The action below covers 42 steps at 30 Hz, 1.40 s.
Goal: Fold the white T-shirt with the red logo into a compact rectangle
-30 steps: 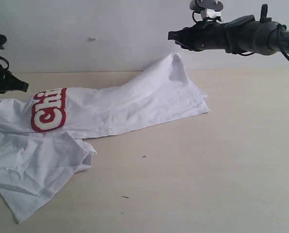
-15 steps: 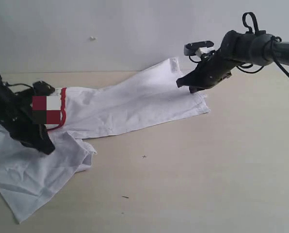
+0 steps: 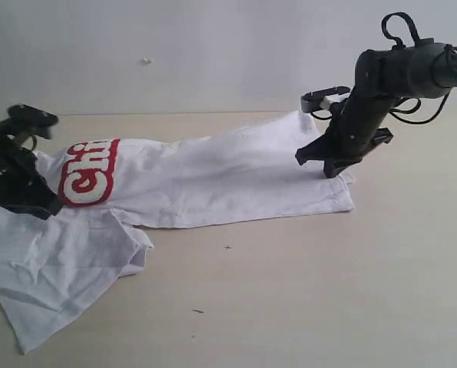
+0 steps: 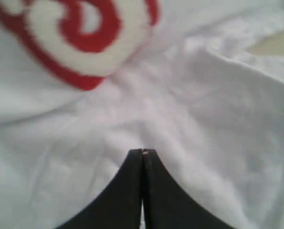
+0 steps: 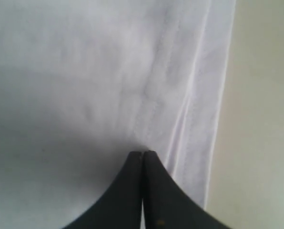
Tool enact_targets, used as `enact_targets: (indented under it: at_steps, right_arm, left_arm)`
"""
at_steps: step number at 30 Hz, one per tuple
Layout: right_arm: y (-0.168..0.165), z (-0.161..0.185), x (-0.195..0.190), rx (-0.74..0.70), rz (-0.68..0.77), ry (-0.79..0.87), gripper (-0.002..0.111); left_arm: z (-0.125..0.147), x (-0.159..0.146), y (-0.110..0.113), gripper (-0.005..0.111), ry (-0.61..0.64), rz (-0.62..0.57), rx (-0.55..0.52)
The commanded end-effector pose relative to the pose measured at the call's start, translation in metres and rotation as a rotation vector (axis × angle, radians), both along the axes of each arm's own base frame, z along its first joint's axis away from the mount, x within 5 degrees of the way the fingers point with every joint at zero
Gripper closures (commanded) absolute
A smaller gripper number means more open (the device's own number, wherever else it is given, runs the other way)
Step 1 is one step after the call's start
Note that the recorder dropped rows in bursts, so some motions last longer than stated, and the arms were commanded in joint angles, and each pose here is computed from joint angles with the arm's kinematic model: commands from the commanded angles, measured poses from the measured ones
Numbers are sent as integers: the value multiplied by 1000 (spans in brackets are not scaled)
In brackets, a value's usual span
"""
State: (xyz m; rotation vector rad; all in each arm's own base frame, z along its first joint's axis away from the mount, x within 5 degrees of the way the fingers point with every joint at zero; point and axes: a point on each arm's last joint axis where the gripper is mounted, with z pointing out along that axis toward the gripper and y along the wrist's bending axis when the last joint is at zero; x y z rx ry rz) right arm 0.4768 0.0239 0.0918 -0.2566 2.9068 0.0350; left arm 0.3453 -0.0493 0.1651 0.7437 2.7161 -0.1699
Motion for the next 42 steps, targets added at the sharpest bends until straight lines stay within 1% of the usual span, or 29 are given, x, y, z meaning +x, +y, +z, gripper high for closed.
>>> enact_targets:
  at_steps: [1,3,5,8,11,13,15,18,22,23,24,25,27,29,31,32,34,38,39,40,42]
  right_arm:
    - [2,-18,-54,-57,19,224,108]
    - [5,0,-67,-39,11,211,108]
    - [7,13,-81,-25,6,212,108]
    - [6,24,-96,-30,-7,181,108]
    - [3,36,-100,-46,-30,112,108]
    - [3,44,-99,-45,-32,81,108]
    - [4,52,-98,-32,-39,40,108]
    - [5,61,-97,-22,-27,12,108]
    - [5,70,-99,-28,7,-7,108]
    - [5,74,-99,-22,3,-20,108]
    - [6,76,-98,-14,-1,-32,108]
    - [6,79,-98,-3,-7,-44,108]
    - [9,83,-99,20,1,-57,108]
    - [12,85,-99,57,8,-61,108]
    - [13,86,-99,73,6,-64,108]
    - [14,86,-99,82,8,-67,108]
    - [16,86,-98,100,17,-77,108]
    - [17,88,-95,115,13,-113,108]
    - [17,88,-94,115,13,-118,108]
    - [17,88,-94,115,13,-118,108]
    - [17,88,-94,115,12,-122,108]
  left_arm:
    - [11,-12,21,107,-22,124,-9]
    - [12,-19,19,107,-8,134,-28]
    - [8,-28,11,107,36,102,-35]
    - [-1,-42,-8,107,102,11,-27]
    - [-8,-59,-35,107,166,-118,-11]
    - [-18,-74,-47,107,227,-196,29]
    - [-30,-85,-50,107,282,-216,81]
    - [-43,-94,-44,107,349,-188,168]
    - [-47,-110,-38,107,492,-207,214]
    - [-47,-112,-37,107,511,-209,218]
    - [-45,-112,-37,107,501,-208,216]
    - [-41,-110,-38,107,455,-198,203]
    - [-29,-101,-41,107,305,-176,164]
    - [-12,-87,-47,107,85,-104,86]
    - [-3,-76,-50,107,-55,-20,24]
    - [-3,-72,-50,107,-86,6,10]
    - [-15,-69,-51,107,-60,12,19]
    - [-56,-75,-50,107,133,-62,97]
    - [-65,-77,-49,107,178,-65,110]
    - [-71,-79,-49,107,211,-67,118]
    - [-84,-86,-47,107,315,-76,143]
